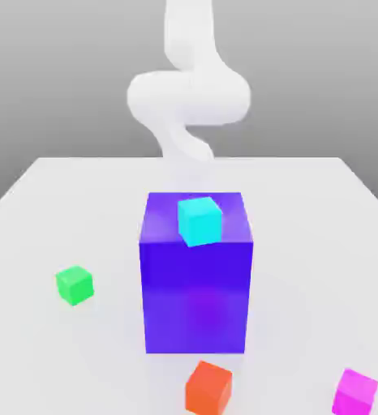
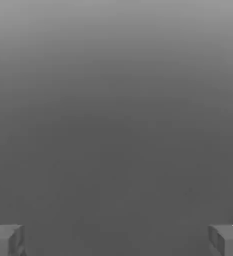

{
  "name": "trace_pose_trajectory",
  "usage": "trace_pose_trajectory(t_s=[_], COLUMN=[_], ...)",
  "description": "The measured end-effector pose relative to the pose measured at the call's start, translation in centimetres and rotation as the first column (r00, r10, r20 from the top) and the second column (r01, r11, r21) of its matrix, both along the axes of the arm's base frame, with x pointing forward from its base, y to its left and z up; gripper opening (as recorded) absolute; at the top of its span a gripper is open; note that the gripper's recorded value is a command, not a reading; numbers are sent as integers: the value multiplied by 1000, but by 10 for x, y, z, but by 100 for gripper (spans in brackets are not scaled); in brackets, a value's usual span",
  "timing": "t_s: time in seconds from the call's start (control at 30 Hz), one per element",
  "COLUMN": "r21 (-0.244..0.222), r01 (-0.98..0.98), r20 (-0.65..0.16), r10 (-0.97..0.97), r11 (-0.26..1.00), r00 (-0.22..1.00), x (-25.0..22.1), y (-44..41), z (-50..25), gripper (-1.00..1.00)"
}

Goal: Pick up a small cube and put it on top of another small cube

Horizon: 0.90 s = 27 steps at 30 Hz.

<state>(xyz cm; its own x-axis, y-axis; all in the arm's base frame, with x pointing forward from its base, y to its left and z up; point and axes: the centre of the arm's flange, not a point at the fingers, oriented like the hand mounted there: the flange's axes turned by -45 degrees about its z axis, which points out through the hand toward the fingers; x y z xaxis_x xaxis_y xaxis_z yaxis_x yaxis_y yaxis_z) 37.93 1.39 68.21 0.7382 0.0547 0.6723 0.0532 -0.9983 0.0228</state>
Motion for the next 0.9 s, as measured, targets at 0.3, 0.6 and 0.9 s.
trace_pose_trajectory(t_s=[0.3,0.6,0.9], r21=[-93,-111,-52], r01=[-256,-526,-748], r20=[-228,-444,-628], r10=[230,431,561], r11=[962,843,662], r00=[946,785,540], x=[93,132,117], y=[65,143,207], z=[-126,-277,-441], gripper=[0,0,0])
